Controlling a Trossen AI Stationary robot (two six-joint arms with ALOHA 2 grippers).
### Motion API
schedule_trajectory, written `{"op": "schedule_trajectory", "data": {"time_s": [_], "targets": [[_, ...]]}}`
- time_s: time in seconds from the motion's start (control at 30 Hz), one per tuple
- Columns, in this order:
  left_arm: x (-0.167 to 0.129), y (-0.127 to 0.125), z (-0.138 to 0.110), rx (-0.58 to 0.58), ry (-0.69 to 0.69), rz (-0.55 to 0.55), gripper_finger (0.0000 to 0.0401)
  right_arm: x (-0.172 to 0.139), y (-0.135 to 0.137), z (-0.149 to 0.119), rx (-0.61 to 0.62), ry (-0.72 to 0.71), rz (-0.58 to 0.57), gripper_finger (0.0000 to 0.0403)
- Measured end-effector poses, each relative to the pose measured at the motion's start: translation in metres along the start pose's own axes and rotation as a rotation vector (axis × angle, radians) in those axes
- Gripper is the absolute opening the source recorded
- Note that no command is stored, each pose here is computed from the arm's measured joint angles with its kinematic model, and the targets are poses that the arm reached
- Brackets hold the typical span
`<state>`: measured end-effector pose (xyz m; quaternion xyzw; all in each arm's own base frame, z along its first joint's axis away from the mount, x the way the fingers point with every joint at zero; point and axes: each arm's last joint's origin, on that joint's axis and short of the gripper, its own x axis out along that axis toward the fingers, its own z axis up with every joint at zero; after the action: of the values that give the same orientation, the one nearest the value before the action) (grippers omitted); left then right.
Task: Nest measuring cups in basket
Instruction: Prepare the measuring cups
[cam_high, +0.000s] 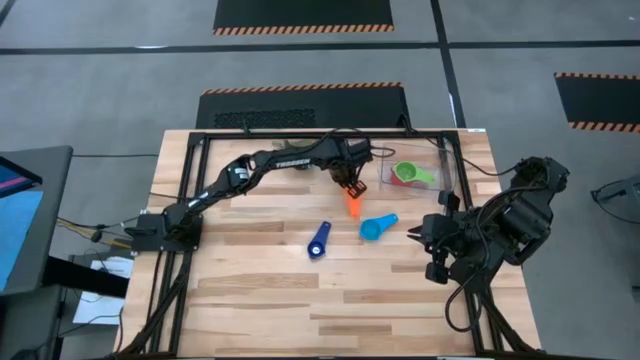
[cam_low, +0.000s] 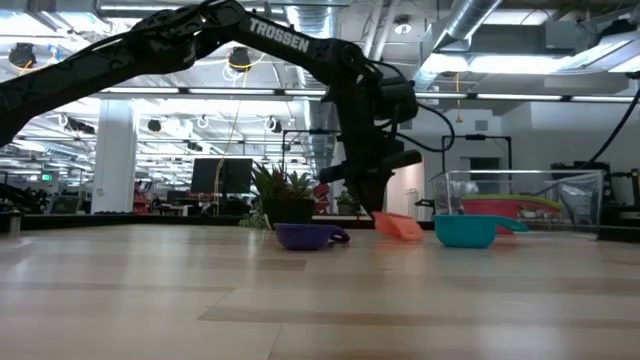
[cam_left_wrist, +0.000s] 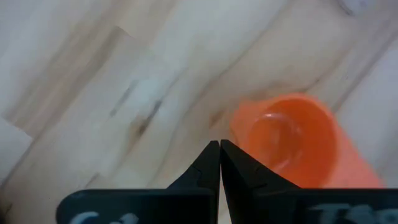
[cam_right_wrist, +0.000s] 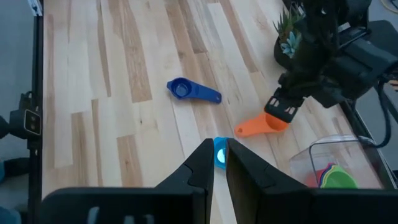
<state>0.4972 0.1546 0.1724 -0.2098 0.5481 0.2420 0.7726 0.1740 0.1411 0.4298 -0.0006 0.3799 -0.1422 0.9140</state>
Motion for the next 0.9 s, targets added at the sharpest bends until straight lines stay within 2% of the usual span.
{"op": "schedule_trajectory", "data": {"time_s": [0.1, 0.27, 0.47, 0.57, 0.77, 0.9], "targets": [[0.000, -0.005, -0.002, 0.016, -0.009, 0.021, 0.0000, 0.000, 0.000, 0.000, 0.000, -0.001, -0.001, 0.0066], [-0.002, -0.006, -0.004, 0.014, 0.019, -0.003, 0.0000, 0.000, 0.000, 0.000, 0.001, -0.002, -0.001, 0.0066], [-0.004, -0.003, -0.016, 0.037, 0.119, 0.091, 0.0000, 0.000, 0.000, 0.000, 0.009, -0.002, 0.000, 0.0066], [-0.013, -0.005, -0.011, 0.051, 0.058, 0.076, 0.0000, 0.000, 0.000, 0.000, 0.010, -0.002, 0.000, 0.0066], [-0.045, -0.010, -0.004, 0.176, -0.034, 0.023, 0.0000, 0.000, 0.000, 0.000, 0.011, -0.003, 0.001, 0.0066], [-0.047, -0.021, -0.008, 0.297, -0.023, -0.060, 0.0000, 0.000, 0.000, 0.000, 0.011, -0.003, 0.001, 0.0066]]}}
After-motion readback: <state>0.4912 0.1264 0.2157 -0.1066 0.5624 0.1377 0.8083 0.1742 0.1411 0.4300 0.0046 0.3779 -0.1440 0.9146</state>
